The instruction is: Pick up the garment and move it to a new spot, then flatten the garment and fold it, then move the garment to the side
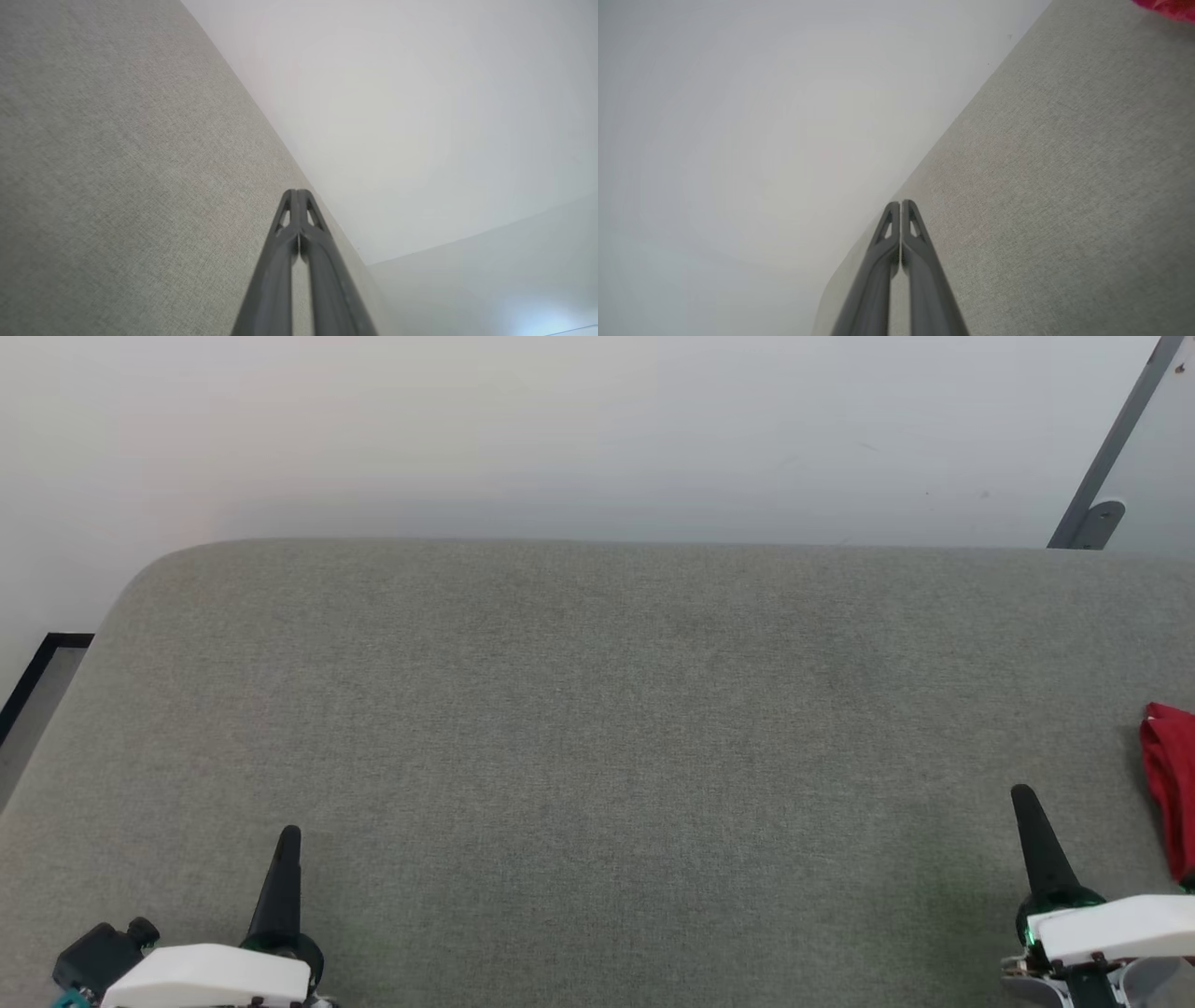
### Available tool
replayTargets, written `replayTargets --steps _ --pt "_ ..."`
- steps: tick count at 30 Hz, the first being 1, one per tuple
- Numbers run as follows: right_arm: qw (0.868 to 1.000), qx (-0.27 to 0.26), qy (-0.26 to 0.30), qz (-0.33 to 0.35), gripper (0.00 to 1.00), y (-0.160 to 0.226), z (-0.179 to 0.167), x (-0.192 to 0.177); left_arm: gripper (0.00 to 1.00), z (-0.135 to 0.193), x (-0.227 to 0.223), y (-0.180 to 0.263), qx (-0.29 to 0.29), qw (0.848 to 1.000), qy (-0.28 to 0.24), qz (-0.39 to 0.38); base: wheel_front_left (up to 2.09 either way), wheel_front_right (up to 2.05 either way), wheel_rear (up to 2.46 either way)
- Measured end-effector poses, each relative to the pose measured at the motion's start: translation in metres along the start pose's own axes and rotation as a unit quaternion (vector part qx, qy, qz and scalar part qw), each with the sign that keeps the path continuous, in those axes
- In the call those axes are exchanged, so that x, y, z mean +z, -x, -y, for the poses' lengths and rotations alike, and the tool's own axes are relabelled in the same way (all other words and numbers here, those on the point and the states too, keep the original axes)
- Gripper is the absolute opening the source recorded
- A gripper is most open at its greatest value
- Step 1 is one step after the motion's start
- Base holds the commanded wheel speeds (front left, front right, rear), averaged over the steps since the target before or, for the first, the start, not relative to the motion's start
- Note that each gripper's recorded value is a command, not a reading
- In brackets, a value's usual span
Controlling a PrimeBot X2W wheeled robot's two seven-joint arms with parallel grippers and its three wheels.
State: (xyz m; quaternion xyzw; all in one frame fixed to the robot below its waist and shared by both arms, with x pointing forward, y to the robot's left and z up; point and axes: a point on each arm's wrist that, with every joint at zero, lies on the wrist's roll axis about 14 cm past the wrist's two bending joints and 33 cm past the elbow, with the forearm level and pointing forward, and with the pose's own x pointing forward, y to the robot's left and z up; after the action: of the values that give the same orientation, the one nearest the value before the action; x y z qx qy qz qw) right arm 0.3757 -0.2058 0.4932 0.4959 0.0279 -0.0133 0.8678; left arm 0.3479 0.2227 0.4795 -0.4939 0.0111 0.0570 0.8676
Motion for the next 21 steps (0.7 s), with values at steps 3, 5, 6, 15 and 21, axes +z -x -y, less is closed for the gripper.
replayTargets --steps 3,5,6,15,21 --pt "1.0 0.003 -0.016 0.0 0.0 -0.002 -0.002 0.0 0.0 0.003 0.001 -0.003 -0.004 1.0 0.015 0.001 0.0 0.0 0.0" --pt "1.0 0.003 -0.026 -0.001 0.0 -0.001 -0.002 -0.001 0.0 0.004 0.0 -0.004 -0.004 1.0 0.026 -0.002 0.0 0.0 0.0" --pt "1.0 0.002 -0.031 -0.001 0.0 -0.001 -0.001 -0.001 0.0 0.003 0.0 -0.004 -0.003 1.0 0.031 -0.002 0.0 0.0 0.0" --pt "0.997 0.005 -0.075 0.0 0.0 -0.004 -0.004 -0.002 0.0 0.008 -0.001 -0.01 -0.009 0.997 0.071 -0.006 0.0 0.0 0.0" --pt "0.995 0.006 -0.101 0.003 0.0 -0.004 -0.004 -0.001 0.0 0.012 -0.002 -0.014 -0.012 0.995 0.1 -0.01 0.0 0.0 0.0"
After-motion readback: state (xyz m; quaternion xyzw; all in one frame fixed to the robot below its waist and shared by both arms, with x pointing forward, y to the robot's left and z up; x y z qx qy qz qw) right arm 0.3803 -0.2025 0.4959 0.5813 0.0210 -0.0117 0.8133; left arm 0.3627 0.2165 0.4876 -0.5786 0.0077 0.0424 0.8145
